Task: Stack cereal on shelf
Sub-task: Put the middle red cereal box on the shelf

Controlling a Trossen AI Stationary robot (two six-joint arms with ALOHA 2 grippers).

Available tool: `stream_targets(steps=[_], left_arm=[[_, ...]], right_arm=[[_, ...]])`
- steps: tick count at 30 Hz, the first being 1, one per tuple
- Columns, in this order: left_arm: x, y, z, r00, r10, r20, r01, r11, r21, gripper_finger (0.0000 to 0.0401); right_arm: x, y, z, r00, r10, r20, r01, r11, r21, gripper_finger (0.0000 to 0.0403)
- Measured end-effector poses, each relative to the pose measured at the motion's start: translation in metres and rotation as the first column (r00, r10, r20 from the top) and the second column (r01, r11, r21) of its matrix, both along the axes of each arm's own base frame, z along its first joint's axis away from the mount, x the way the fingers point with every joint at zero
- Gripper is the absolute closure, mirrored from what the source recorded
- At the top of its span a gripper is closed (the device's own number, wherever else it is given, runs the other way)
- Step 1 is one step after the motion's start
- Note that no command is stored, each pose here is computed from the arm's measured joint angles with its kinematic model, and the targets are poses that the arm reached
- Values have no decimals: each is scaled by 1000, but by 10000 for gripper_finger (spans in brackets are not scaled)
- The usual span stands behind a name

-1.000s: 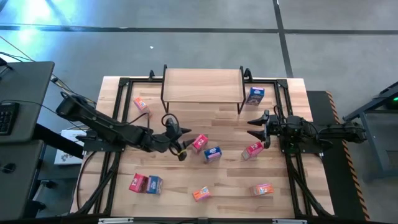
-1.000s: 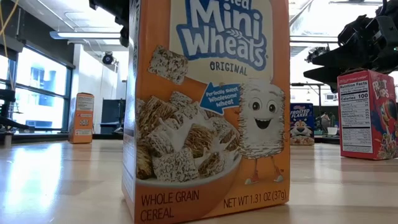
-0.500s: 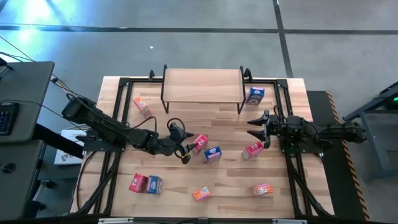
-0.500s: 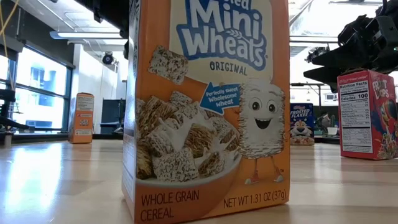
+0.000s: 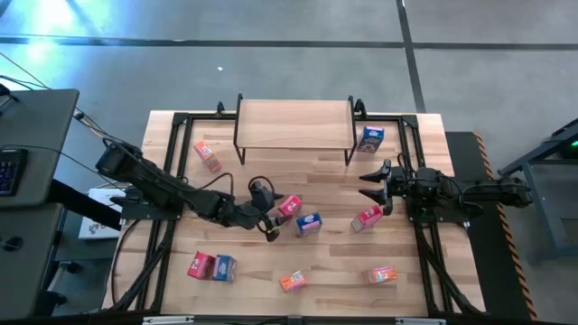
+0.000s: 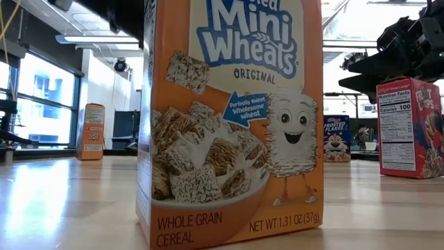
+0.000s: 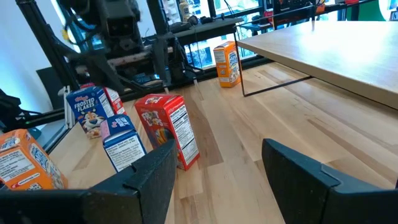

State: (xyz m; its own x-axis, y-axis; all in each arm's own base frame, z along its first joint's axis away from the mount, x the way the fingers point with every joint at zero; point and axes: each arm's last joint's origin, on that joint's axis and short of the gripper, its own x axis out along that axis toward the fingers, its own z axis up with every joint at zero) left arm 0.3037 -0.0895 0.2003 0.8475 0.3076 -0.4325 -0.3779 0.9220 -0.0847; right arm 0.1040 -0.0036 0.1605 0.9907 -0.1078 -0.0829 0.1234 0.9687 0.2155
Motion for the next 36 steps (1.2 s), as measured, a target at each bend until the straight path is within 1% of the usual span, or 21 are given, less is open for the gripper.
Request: stream_targets(steps=[3, 10, 21, 24, 28, 31, 36], left_arm=[[4, -1, -3, 1000, 0, 12, 0, 1000, -4, 75], [10, -1, -16, 1000, 6, -6, -6, 1000, 0, 75], [17, 9, -32, 998, 43, -49, -43, 999, 10, 75], [17, 11, -32, 998, 45, -50, -45, 999, 6, 81], [17, 12, -32, 998, 38, -55, -38, 999, 6, 105], [17, 11, -32, 998, 13, -62, -14, 1000, -9, 134], [18, 11, -32, 998, 5, -62, -7, 1000, -18, 188]], right_arm=[[0, 0, 0, 1000, 0, 0, 0, 1000, 0, 173], [0, 0, -1, 1000, 0, -7, 0, 1000, 0, 173], [0, 0, -1, 1000, 0, -7, 0, 1000, 0, 173], [0, 0, -1, 1000, 0, -7, 0, 1000, 0, 173], [0, 0, -1, 1000, 0, -7, 0, 1000, 0, 173], [0, 0, -1, 1000, 0, -7, 0, 1000, 0, 173], [0, 0, -1, 1000, 0, -7, 0, 1000, 0, 173]])
